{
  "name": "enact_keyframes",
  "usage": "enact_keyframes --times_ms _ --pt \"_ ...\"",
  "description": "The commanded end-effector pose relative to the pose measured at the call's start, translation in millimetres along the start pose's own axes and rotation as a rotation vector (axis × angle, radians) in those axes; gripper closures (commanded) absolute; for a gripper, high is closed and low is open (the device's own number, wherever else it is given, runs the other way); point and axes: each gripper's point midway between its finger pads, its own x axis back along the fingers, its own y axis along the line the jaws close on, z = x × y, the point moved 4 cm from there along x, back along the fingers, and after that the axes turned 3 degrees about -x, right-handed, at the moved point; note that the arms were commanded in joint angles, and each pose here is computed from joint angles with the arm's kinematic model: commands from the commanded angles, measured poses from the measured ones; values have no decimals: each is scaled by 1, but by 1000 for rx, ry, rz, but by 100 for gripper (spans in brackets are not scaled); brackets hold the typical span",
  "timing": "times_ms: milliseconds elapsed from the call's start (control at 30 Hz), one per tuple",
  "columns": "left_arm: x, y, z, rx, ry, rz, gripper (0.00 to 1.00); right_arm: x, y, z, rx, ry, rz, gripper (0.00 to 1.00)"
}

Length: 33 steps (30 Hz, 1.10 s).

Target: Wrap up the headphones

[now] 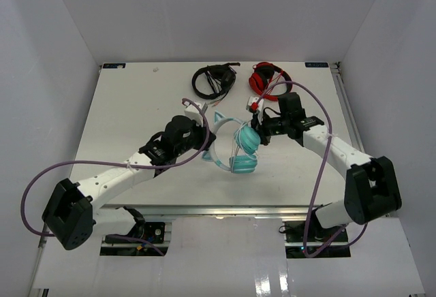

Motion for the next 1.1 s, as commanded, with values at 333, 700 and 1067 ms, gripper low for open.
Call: enact_keyframes --times_ms 333,700,1067 --pt "-50 84 69 302 192 -294 100 -90 -43 63 -403 81 -227 90" --pt "-75 102 83 387 286 -282 100 -107 -60 92 -525 151 -177 68" --pt "-73 104 73 409 319 -322 81 -65 -83 97 -540 164 50 34"
